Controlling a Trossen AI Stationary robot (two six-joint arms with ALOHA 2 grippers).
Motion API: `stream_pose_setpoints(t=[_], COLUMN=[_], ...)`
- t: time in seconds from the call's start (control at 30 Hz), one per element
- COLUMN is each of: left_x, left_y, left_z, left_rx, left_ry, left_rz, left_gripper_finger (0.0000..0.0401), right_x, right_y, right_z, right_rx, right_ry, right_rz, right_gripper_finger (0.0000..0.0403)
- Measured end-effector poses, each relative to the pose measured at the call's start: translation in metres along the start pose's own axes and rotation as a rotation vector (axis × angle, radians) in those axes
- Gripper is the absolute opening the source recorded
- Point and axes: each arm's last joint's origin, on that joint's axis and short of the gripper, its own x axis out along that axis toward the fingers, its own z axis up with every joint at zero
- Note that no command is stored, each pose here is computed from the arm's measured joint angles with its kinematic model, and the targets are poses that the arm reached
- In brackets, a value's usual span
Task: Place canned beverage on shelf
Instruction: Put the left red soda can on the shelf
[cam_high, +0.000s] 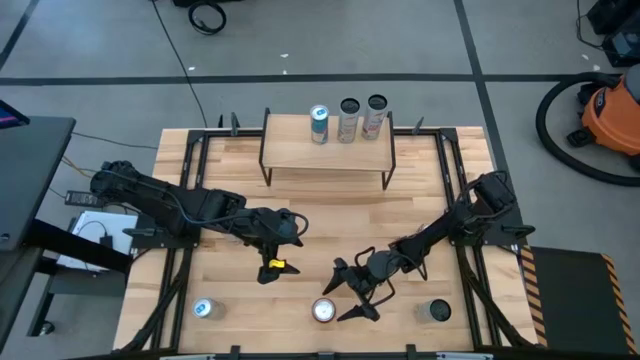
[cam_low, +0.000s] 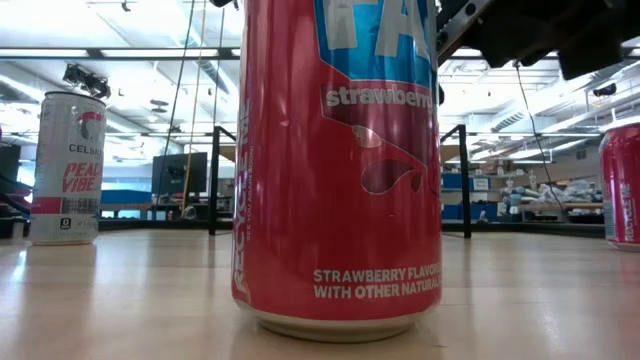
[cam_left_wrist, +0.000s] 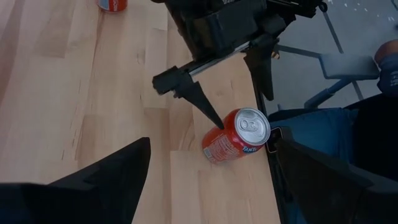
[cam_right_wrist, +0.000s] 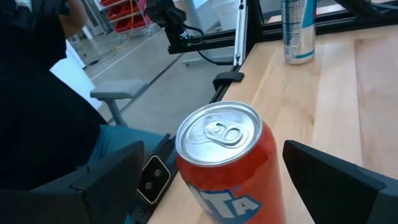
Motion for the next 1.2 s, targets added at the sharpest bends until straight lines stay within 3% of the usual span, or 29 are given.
stream_pose_setpoints(t=[0.7, 1.2], left_x=[0.000, 0.000], left_y=[0.000, 0.000], left_z=[0.000, 0.000], left_rx=[-0.001, 0.000], left_ry=[0.001, 0.000], left_rz=[0.000, 0.000], left_gripper_finger=[0.0353, 0.0353], right_x=[0.002, 0.001], right_y=[0.022, 0.012], right_z=[-0.008, -0.006], right_rx=[-0.064, -0.079], right_ry=[-0.007, 0.002], right_rz=[-0.086, -0.084], right_gripper_finger=[0.0392, 0.0392])
